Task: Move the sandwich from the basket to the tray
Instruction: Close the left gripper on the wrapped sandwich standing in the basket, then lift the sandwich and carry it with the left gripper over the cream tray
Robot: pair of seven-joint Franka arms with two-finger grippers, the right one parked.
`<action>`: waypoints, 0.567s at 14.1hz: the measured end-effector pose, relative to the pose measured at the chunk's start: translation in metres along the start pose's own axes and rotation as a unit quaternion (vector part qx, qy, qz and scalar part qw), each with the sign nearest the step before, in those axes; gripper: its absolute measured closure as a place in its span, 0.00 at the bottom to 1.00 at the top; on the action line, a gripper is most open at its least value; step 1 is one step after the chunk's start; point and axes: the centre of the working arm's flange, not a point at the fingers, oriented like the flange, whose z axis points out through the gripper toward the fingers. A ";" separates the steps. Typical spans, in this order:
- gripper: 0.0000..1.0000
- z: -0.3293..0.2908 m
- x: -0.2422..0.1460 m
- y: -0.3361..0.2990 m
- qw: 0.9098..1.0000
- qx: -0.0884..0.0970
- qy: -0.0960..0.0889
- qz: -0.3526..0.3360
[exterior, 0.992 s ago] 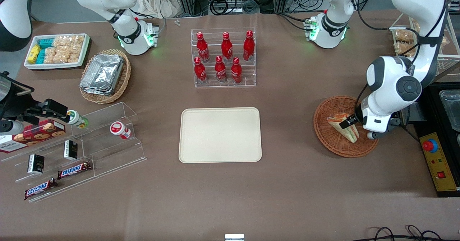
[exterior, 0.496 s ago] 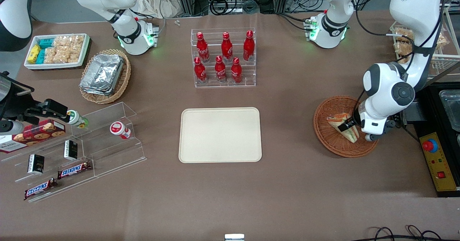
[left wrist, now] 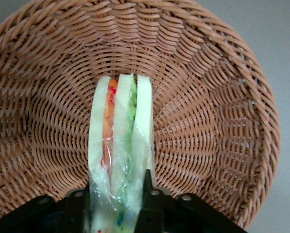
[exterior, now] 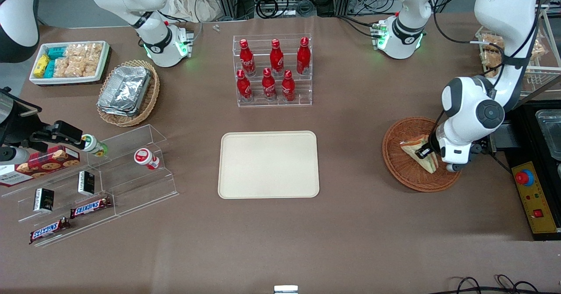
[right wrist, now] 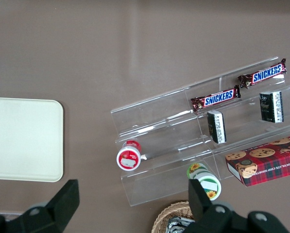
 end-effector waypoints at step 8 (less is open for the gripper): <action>0.85 -0.141 -0.008 0.056 0.998 0.046 -0.033 0.037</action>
